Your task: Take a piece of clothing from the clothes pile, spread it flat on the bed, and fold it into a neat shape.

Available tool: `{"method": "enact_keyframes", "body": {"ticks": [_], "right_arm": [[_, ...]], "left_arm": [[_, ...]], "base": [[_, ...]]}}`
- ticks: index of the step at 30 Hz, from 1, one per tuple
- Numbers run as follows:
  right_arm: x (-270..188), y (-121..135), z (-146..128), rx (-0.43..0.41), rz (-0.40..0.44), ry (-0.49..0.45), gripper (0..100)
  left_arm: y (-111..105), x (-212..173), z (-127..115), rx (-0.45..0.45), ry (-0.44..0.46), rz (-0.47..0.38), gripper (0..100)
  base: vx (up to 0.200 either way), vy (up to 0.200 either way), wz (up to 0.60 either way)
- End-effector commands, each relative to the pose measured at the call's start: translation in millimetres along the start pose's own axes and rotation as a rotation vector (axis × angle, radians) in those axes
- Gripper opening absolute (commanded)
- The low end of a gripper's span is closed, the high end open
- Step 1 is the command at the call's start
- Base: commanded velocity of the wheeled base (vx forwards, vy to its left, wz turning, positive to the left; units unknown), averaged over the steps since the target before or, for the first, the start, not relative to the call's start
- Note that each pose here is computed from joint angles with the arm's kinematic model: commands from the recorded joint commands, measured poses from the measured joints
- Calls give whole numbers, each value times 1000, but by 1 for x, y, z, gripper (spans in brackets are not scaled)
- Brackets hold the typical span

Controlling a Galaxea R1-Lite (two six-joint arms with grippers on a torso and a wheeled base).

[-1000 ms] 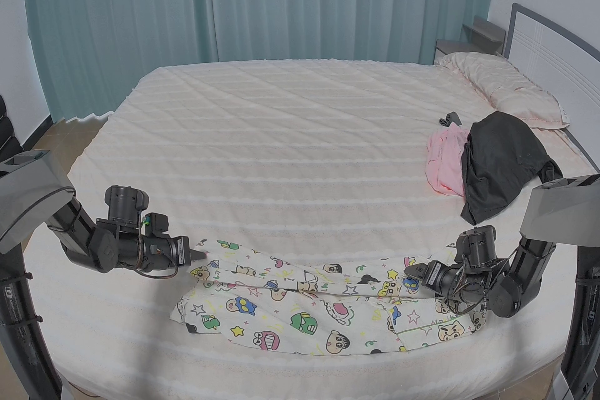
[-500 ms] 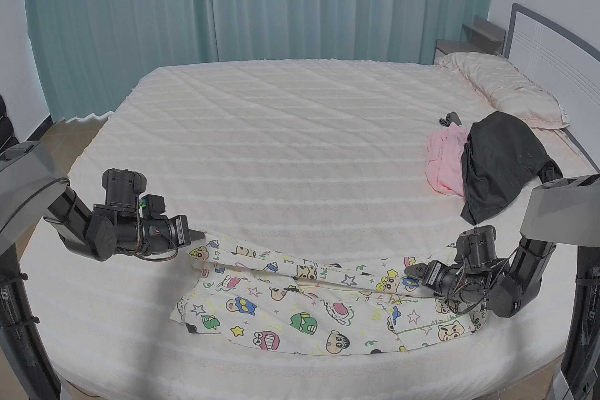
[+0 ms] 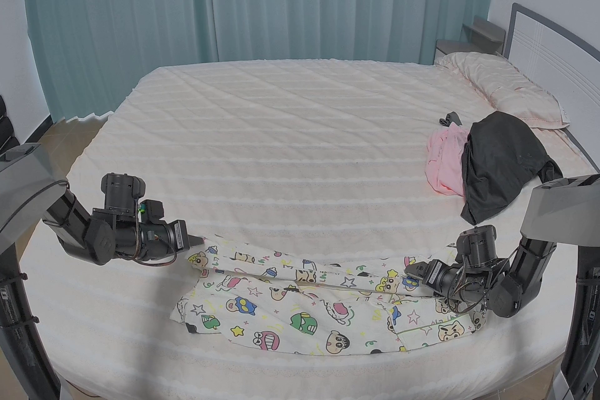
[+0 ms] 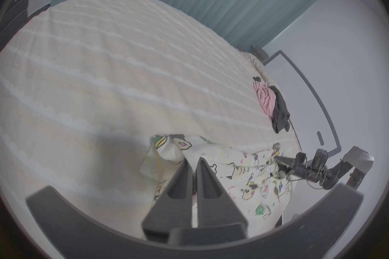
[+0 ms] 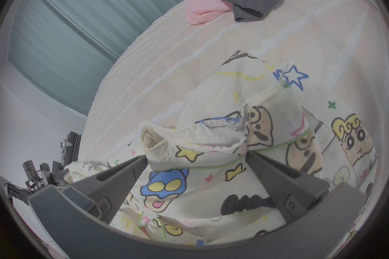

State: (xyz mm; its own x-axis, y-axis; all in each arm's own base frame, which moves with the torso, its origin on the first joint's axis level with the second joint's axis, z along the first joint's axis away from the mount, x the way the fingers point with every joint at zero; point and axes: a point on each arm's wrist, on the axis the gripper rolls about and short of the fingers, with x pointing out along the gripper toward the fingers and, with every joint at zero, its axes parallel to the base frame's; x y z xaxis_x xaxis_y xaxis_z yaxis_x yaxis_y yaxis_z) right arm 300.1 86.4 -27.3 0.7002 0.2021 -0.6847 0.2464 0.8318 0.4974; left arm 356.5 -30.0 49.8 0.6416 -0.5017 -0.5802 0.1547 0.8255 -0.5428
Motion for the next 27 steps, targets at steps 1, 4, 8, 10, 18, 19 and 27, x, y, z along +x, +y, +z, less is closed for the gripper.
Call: {"method": "enact_keyframes", "body": {"ticks": [1,4,8,10,18,19,27], "right_arm": [[-1,0,0,0,0,-2,100],[-2,0,0,0,-1,-1,100],[-3,-2,-1,1,-6,3,100],[-3,-2,0,1,-5,2,100],[-23,-1,14,24,24,-61,100],[-30,0,18,28,34,-79,100],[-75,-6,34,37,45,-164,100]], "left_arm": [[15,-8,-15,11,40,39,0],[22,-9,-19,6,53,54,0],[28,-5,-28,-10,84,65,0],[29,-3,-33,-12,102,66,0],[33,4,-43,-20,141,74,100],[33,4,-43,-26,141,73,100],[33,2,-49,-107,157,81,100]], "base": [[0,0,0],[0,0,0],[0,0,0],[0,0,0],[0,0,0],[0,0,0],[0,0,0]]}}
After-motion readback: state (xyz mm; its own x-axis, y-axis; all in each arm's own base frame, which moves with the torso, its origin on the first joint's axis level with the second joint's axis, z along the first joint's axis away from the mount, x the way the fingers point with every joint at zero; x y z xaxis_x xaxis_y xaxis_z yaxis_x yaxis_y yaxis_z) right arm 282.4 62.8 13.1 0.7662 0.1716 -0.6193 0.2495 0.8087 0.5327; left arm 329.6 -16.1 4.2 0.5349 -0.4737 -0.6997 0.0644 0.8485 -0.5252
